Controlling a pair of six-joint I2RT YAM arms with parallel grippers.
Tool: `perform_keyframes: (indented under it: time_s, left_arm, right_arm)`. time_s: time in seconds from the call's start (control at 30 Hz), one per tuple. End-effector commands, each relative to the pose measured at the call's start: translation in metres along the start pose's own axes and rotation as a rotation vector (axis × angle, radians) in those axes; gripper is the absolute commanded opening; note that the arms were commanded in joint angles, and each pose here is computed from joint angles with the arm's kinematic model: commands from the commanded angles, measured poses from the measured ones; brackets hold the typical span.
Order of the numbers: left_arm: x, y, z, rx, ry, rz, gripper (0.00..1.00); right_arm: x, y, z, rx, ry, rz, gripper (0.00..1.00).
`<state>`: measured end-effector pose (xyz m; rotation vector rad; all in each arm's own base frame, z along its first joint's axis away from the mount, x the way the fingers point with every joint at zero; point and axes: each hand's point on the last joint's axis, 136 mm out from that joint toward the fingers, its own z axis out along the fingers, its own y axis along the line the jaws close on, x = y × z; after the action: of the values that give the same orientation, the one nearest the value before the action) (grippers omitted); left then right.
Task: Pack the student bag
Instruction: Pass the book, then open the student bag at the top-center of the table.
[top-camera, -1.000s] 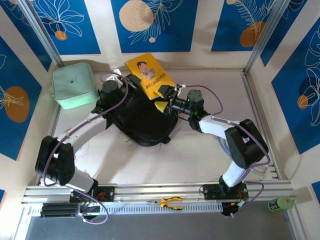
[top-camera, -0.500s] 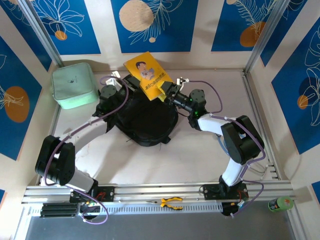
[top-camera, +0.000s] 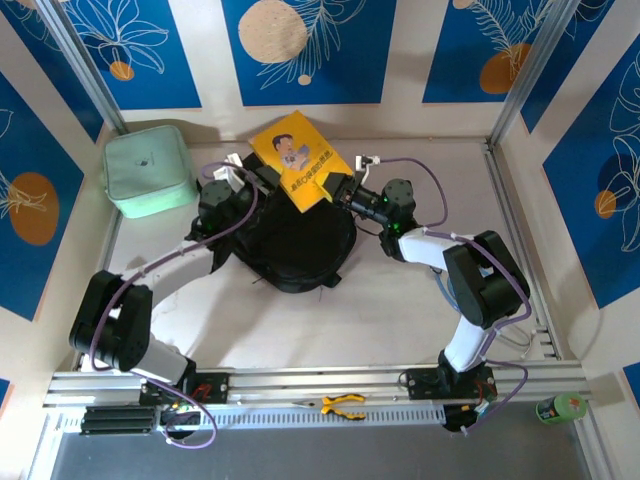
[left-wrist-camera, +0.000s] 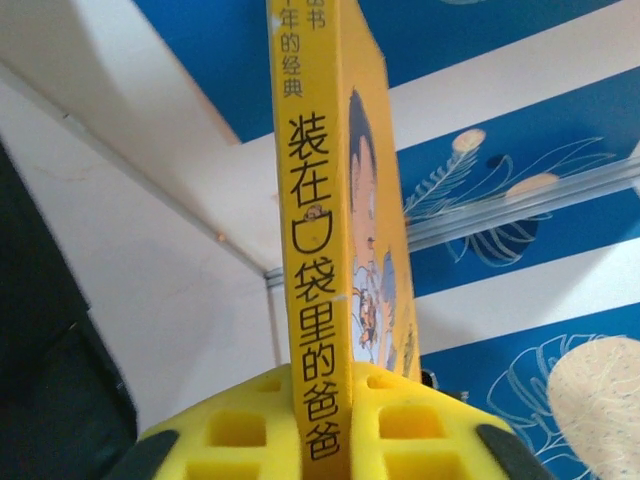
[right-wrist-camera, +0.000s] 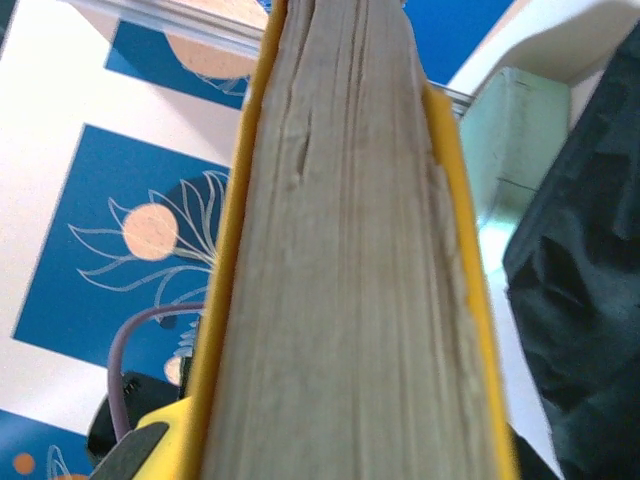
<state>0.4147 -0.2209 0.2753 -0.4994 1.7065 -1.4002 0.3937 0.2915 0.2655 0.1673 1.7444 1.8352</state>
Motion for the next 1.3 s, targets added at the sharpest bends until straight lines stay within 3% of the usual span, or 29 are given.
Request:
perform_keyframes:
  time_s: [0.0,0.2,0.4,0.57,0.67,0.87,1.13,1.27]
  left_arm:
    - [0.003,0.028,-0.018,-0.111,0.036,0.077,0.33]
    - [0.011,0.050,-0.044,-0.306,0.129,0.302,0.64]
    - [0.033,0.036,-0.046,-0.315,0.346,0.529,0.77]
    - [0.075,0.040,-0.045,-0.329,0.616,0.721,0.77]
    - [0.091,0.055,-0.055,-0.421,0.782,0.916,0.76]
    - [0.129,0.075,-0.072,-0.474,1.037,1.213,0.84]
    - [0.166,0.102,-0.096,-0.487,1.342,1.312,0.81]
    - [0.171,0.110,-0.100,-0.488,1.432,1.303,0.74]
  right_arm:
    - [-0.014,0.025,-0.021,-0.039,-0.047,-0.190,0.03]
    - [-0.008,0.022,-0.055,0.022,-0.001,-0.323,0.00]
    - [-0.006,0.016,-0.090,0.133,0.033,-0.399,0.00]
    - [-0.010,0.015,-0.116,0.223,0.016,-0.419,0.00]
    - [-0.015,0.012,-0.131,0.274,-0.015,-0.417,0.00]
    - [-0.022,-0.002,-0.153,0.350,-0.063,-0.377,0.00]
    - [-0.029,-0.011,-0.165,0.378,-0.096,-0.343,0.00]
    - [-0.030,-0.009,-0.171,0.369,-0.100,-0.356,0.00]
